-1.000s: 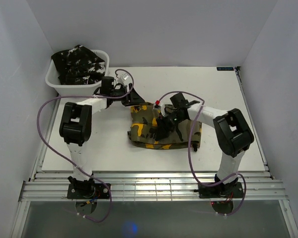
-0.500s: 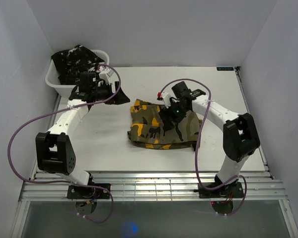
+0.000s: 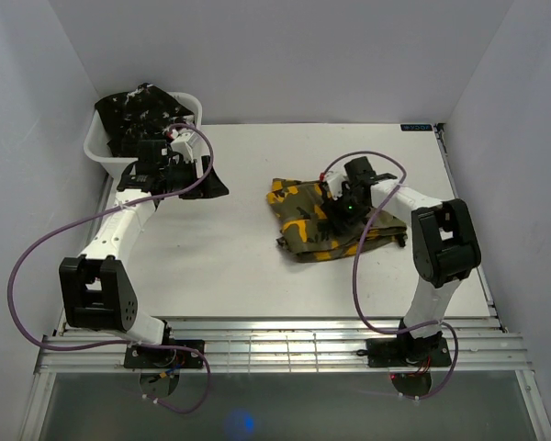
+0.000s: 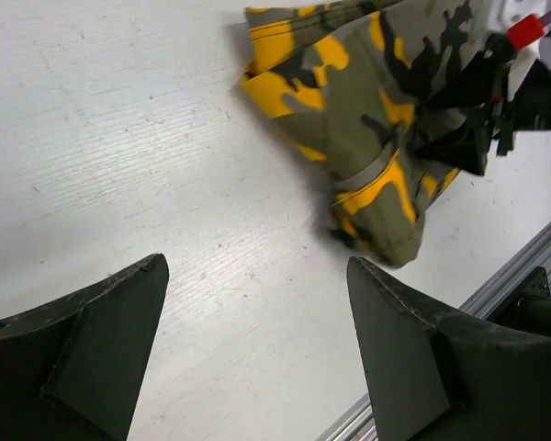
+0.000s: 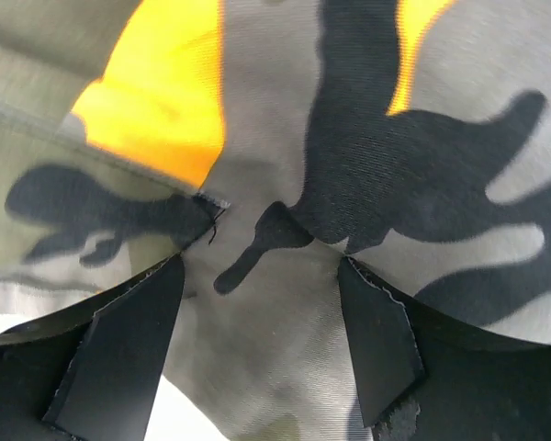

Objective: Fold and stack the trousers
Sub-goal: Neatly place the folded trousers to the corner

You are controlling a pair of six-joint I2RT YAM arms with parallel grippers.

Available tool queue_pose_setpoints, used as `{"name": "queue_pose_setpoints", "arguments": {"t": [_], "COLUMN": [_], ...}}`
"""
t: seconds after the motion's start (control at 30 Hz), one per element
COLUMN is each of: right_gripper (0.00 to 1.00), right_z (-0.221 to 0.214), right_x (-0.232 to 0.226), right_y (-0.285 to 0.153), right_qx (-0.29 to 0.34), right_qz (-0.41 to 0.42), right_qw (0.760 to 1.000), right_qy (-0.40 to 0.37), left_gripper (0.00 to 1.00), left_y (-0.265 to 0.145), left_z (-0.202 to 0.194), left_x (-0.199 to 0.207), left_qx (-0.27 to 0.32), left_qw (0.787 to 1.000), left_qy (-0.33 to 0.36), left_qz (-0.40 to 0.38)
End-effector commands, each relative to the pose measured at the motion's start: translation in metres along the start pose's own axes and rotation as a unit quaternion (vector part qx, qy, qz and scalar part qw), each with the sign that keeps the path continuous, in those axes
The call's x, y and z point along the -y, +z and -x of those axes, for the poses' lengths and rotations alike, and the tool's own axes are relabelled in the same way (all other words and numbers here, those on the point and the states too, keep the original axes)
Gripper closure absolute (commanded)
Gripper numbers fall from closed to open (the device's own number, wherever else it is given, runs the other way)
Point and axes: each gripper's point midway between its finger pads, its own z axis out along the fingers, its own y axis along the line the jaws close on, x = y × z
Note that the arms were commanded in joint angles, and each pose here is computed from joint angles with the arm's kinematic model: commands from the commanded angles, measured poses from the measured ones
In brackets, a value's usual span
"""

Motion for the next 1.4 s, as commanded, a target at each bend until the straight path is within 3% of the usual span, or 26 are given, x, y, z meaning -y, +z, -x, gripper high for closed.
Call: {"name": "queue_pose_setpoints", "arguments": {"t": [0.0, 0.13, 0.17, 0.3, 0.4, 0.53, 0.7, 0.8, 1.0, 1.07, 1.37], "right_gripper": [0.25, 0.21, 0.19, 0.2, 0.2, 0.21, 0.21, 0.21, 0.24, 0.24, 0.25], "right_z": [-0.071, -0.049, -0.027, 0.025, 0.026, -0.01, -0.049, -0.063, -0.058, -0.038, -0.03], "right_x": [0.058, 0.084, 0.09, 0.076, 0.07, 0.07, 0.058, 0.061, 0.111, 0.141, 0.237], "right_y": [0.003, -0.03, -0.045, -0.09, -0.098, -0.085, -0.064, -0.042, 0.005, 0.004, 0.023], "right_qx": [-0.083, -0.038, -0.012, 0.063, 0.063, -0.008, -0.065, -0.087, -0.094, -0.066, -0.036], "right_qz": [-0.029, -0.042, -0.051, -0.035, -0.04, -0.082, -0.09, -0.117, -0.184, -0.199, -0.227], "right_qw": [0.995, 0.994, 0.994, 0.997, 0.991, 0.968, 0.947, 0.944, 0.925, 0.919, 0.905], "right_qy": [-0.042, -0.091, -0.092, -0.001, 0.112, 0.235, 0.3, 0.297, 0.318, 0.333, 0.358], "left_gripper": [0.1, 0.09, 0.09, 0.09, 0.08, 0.08, 0.08, 0.08, 0.08, 0.08, 0.06], "left_y": [-0.017, -0.021, -0.021, -0.024, -0.027, -0.03, -0.03, -0.03, -0.027, -0.028, -0.034], "left_z": [0.01, 0.013, 0.014, 0.015, 0.015, 0.014, 0.008, 0.004, -0.005, -0.008, -0.016], "left_x": [0.006, 0.007, 0.007, 0.009, 0.011, 0.012, 0.011, 0.01, 0.006, 0.004, -0.008], "left_qx": [0.022, 0.03, 0.029, 0.034, 0.036, 0.036, 0.034, 0.033, 0.028, 0.026, 0.018], "left_qw": [1.0, 0.999, 0.999, 0.999, 0.999, 0.999, 0.999, 0.999, 0.999, 1.0, 0.999], "left_qy": [0.02, 0.031, 0.033, 0.032, 0.033, 0.033, 0.023, 0.018, 0.008, 0.008, 0.009], "left_qz": [0.003, 0.003, 0.003, 0.005, 0.005, 0.009, 0.011, 0.011, 0.012, 0.015, 0.029]}}
